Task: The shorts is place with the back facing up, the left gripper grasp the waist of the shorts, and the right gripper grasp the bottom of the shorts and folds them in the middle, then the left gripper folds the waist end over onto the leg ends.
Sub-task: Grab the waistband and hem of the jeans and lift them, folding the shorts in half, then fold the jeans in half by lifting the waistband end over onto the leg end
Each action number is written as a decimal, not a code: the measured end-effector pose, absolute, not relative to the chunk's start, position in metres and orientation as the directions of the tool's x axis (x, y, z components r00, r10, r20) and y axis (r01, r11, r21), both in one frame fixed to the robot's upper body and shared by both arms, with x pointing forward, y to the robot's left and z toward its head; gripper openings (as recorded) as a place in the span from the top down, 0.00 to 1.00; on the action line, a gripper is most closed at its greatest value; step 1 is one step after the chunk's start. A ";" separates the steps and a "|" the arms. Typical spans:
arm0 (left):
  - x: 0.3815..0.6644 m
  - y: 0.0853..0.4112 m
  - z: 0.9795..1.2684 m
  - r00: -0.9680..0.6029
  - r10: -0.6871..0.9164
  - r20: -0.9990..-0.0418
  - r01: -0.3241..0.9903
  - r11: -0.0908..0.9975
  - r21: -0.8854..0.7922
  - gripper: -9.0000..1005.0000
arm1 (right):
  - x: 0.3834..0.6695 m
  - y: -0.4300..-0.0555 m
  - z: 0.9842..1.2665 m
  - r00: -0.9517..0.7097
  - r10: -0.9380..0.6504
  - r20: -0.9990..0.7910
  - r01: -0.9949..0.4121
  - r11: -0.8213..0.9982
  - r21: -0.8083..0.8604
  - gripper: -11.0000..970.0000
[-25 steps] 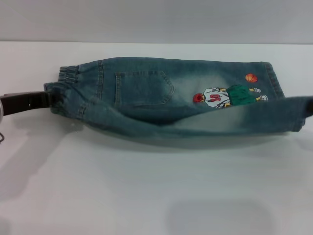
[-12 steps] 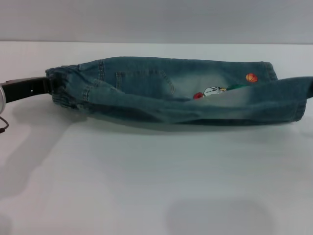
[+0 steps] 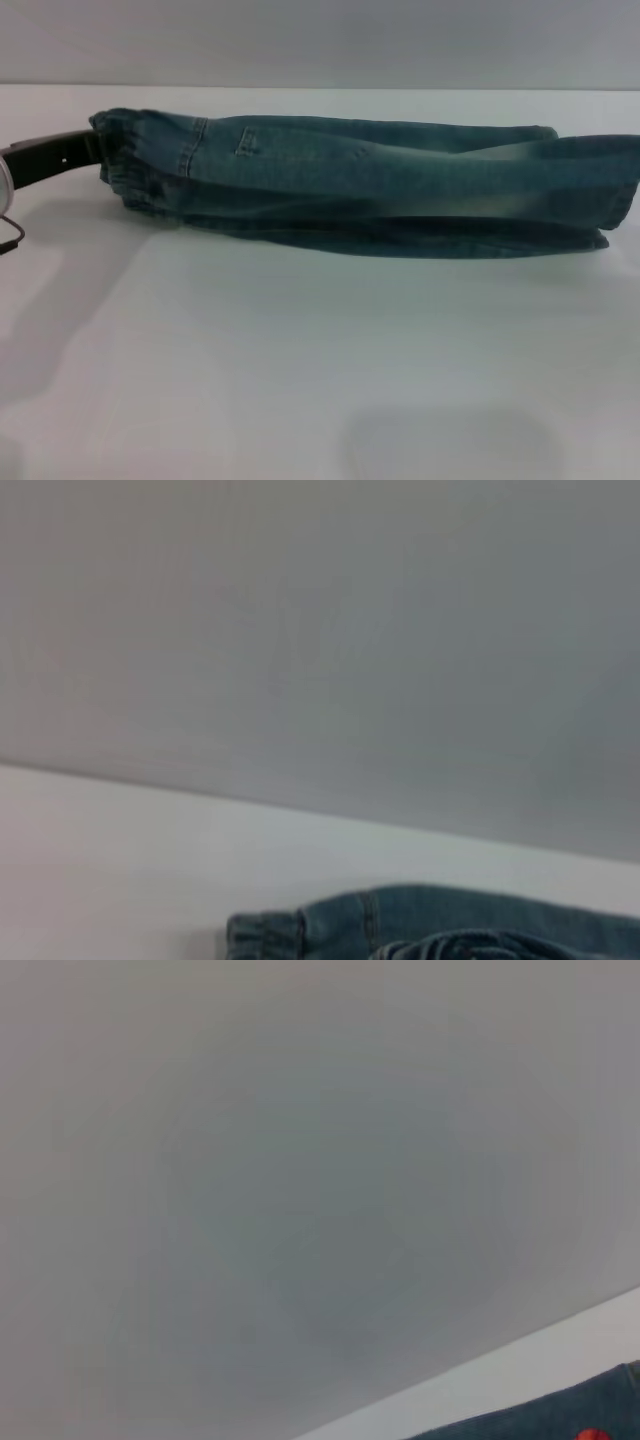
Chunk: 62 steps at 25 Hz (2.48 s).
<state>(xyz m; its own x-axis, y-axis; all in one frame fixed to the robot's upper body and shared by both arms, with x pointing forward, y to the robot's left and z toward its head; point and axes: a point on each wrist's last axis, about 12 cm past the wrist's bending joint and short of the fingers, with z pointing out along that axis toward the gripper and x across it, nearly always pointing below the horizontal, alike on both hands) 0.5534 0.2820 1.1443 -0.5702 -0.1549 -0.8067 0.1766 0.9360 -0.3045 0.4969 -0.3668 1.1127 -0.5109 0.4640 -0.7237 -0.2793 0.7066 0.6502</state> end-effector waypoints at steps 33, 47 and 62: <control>0.619 0.247 1.107 -0.463 -0.090 -0.882 0.169 0.968 -0.188 0.73 | 0.546 -0.375 1.096 -0.331 0.403 -0.853 -0.292 0.816 0.498 0.85; 0.614 0.253 1.097 -0.485 -0.083 -0.871 0.153 0.972 -0.178 0.24 | 0.541 -0.353 1.089 -0.348 0.301 -0.888 -0.423 0.795 0.435 0.28; 0.606 0.279 1.084 -0.612 -0.103 -0.785 0.108 0.971 -0.211 0.15 | 0.527 -0.335 1.082 -0.381 0.247 -0.891 -0.530 0.732 0.429 0.46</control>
